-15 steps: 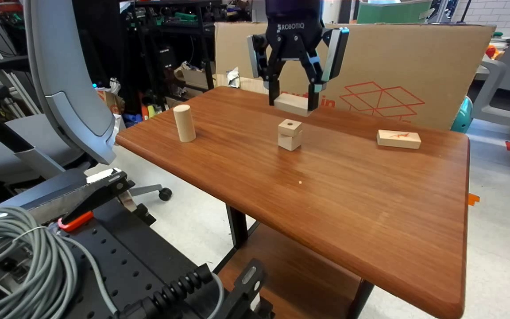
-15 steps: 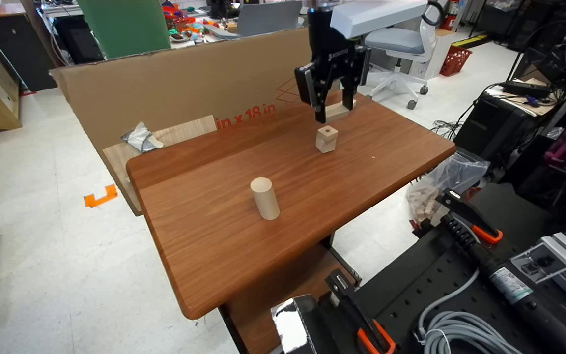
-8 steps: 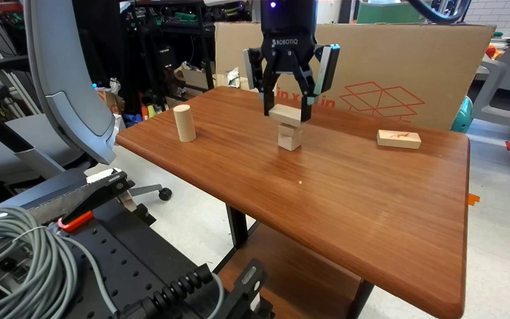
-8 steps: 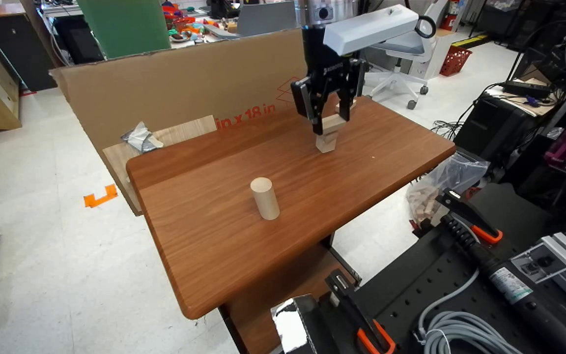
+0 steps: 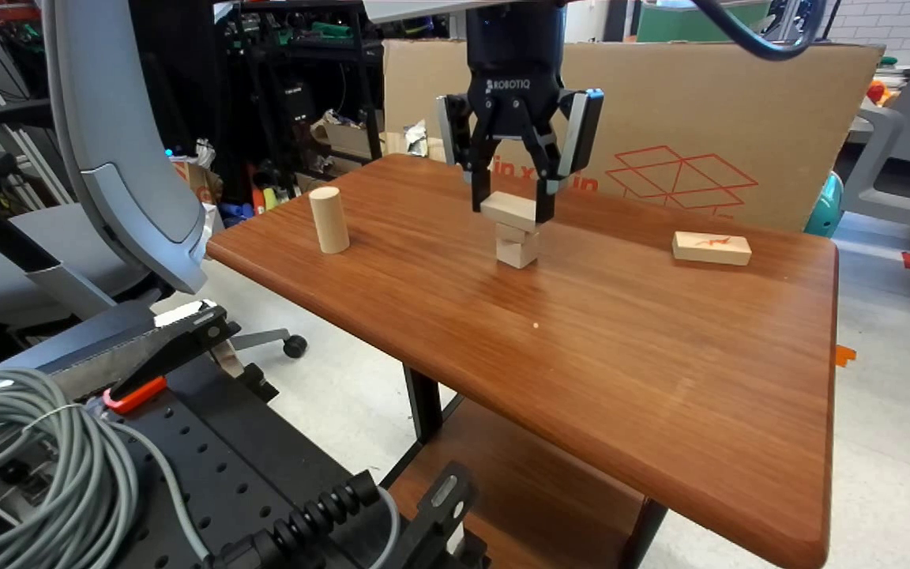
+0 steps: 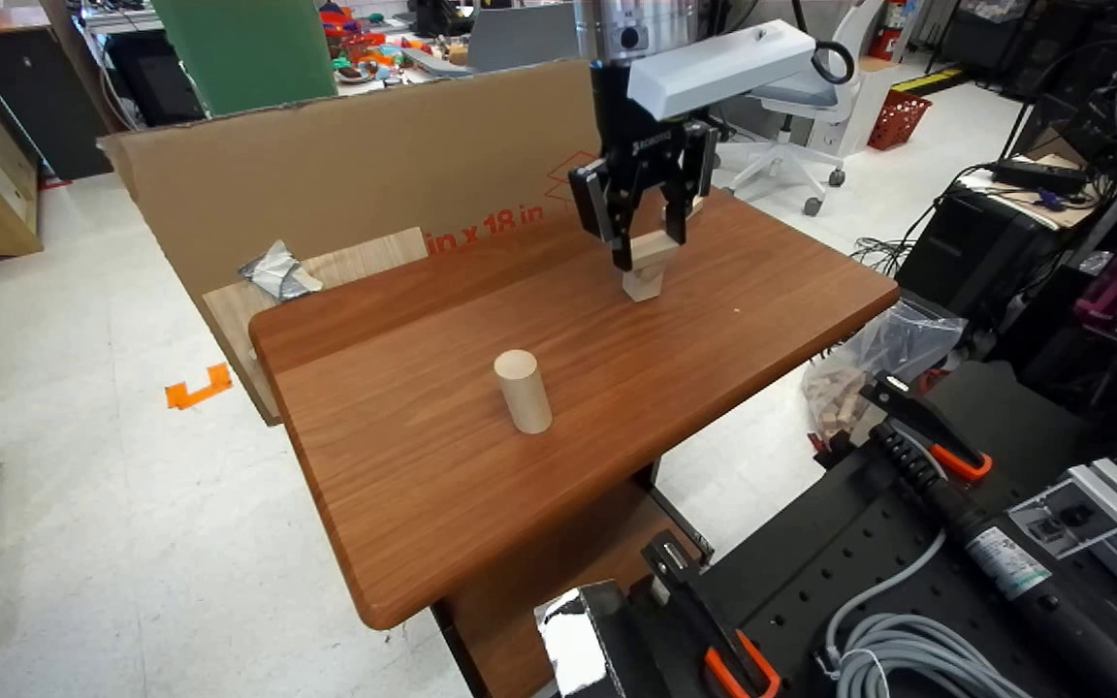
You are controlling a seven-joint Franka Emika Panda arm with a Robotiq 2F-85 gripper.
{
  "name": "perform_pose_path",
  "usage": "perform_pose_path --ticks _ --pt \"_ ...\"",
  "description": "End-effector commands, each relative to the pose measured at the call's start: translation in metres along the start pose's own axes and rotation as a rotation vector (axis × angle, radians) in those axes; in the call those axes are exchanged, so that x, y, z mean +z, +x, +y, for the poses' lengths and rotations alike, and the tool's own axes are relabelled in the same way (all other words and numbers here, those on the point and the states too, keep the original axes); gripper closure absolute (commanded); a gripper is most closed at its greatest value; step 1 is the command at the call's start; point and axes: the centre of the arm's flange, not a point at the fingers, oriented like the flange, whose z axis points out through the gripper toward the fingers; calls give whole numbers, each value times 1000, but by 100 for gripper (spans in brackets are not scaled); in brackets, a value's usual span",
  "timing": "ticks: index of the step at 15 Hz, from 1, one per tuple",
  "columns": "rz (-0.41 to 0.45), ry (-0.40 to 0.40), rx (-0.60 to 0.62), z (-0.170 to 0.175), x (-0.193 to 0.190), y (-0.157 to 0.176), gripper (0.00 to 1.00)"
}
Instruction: Put the rectangular block on the stack
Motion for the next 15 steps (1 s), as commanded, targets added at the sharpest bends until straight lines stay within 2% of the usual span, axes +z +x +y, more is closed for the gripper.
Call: perform_pose_path --ticks 1,2,5,9,15 --pt "-7 -17 16 -2 -4 10 58" --pt "-13 -15 18 -2 -3 9 8" --pt "-21 -18 14 -4 -3 4 0" --pt "-19 -9 23 -7 -11 -3 0" --pt "35 92 164 19 -76 -34 0"
